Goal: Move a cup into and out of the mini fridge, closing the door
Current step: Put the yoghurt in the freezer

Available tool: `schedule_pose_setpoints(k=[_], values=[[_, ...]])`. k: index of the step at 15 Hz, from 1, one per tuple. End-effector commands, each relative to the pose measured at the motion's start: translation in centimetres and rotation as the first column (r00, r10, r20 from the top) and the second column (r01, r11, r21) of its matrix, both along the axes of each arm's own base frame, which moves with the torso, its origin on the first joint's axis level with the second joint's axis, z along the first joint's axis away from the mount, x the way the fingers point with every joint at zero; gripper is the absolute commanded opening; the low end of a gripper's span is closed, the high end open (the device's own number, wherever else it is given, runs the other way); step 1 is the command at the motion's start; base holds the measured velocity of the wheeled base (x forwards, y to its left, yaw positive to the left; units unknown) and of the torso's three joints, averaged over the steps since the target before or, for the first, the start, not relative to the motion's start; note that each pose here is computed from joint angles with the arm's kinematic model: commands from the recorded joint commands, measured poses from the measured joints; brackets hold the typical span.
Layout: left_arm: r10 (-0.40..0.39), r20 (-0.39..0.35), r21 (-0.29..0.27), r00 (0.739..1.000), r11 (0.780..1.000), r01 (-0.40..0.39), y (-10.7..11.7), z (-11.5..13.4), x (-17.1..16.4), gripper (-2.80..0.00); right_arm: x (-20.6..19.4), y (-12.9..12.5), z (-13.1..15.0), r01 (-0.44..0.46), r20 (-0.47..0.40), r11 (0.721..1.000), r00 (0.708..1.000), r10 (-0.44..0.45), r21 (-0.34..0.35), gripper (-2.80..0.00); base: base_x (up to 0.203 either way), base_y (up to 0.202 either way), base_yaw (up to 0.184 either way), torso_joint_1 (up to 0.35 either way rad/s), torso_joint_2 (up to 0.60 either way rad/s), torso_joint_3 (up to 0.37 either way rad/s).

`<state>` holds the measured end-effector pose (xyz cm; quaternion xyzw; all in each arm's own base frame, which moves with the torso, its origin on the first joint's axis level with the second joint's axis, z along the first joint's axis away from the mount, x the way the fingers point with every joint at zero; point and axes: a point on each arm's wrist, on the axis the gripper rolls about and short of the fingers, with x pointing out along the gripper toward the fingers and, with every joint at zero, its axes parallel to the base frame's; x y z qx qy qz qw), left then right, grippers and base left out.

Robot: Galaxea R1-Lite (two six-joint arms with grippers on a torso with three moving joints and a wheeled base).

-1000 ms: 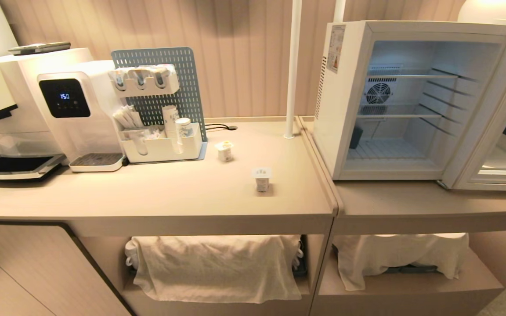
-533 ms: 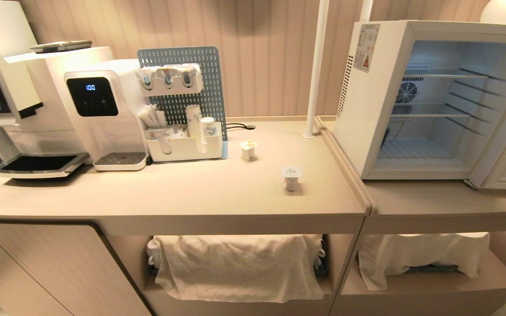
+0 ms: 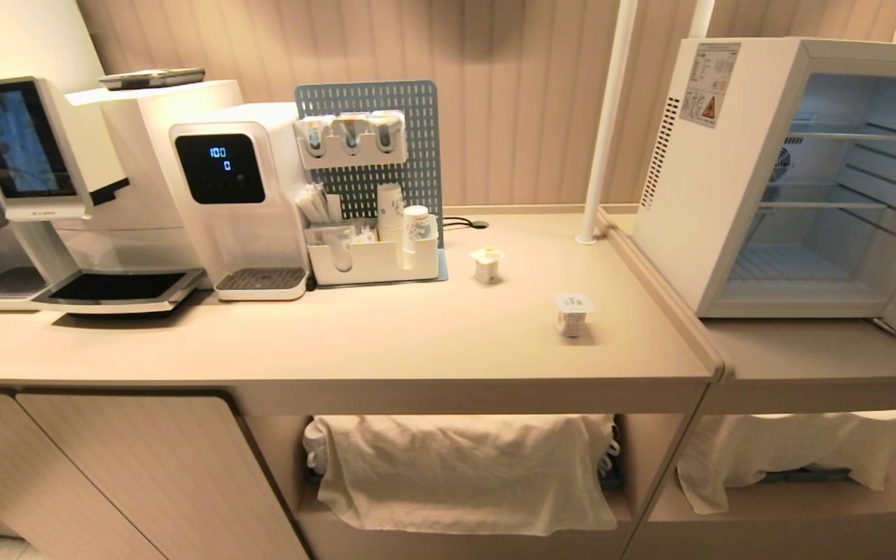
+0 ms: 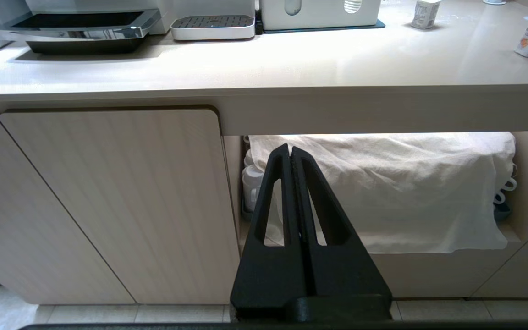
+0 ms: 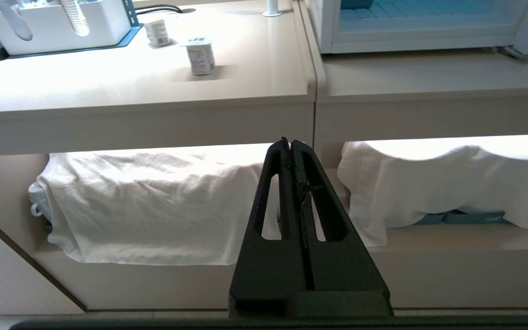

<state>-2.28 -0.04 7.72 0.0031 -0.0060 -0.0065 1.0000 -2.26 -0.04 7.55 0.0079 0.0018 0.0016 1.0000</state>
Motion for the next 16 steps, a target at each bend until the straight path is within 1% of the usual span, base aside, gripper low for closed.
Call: schedule_pose_setpoints(k=[1, 9, 12, 16], values=[[0.001, 0.0, -0.001, 1.0, 1.0, -0.001, 0.0, 0.0, 0.0, -2.8, 0.01, 0.0, -0.01, 0.0, -0.003, 1.0, 1.0, 0.0, 0.0, -2.8, 0.0, 0.11, 0.004, 0.007, 0.0, 0.007], [0.001, 0.001, 0.001, 1.0, 1.0, -0.001, 0.0, 0.01, 0.0, -2.8, 0.01, 0.0, -0.01, 0.0, -0.003, 1.0, 1.0, 0.0, 0.003, -2.8, 0.0, 0.0, 0.0, 0.0, 0.0, 0.0], [0.001, 0.002, 0.0, 1.0, 1.0, -0.001, 0.0, 0.02, 0.0, -2.8, 0.01, 0.0, -0.01, 0.0, -0.003, 1.0, 1.0, 0.0, 0.001, -2.8, 0.154, 0.0, 0.003, 0.0, 0.0, -0.001], [0.001, 0.002, -0.002, 1.0, 1.0, -0.001, 0.0, 0.02, 0.0, -2.8, 0.0, 0.0, -0.01, 0.0, -0.001, 1.0, 1.0, 0.0, 0.001, -2.8, 0.018, 0.0, -0.001, 0.0, 0.0, -0.001]])
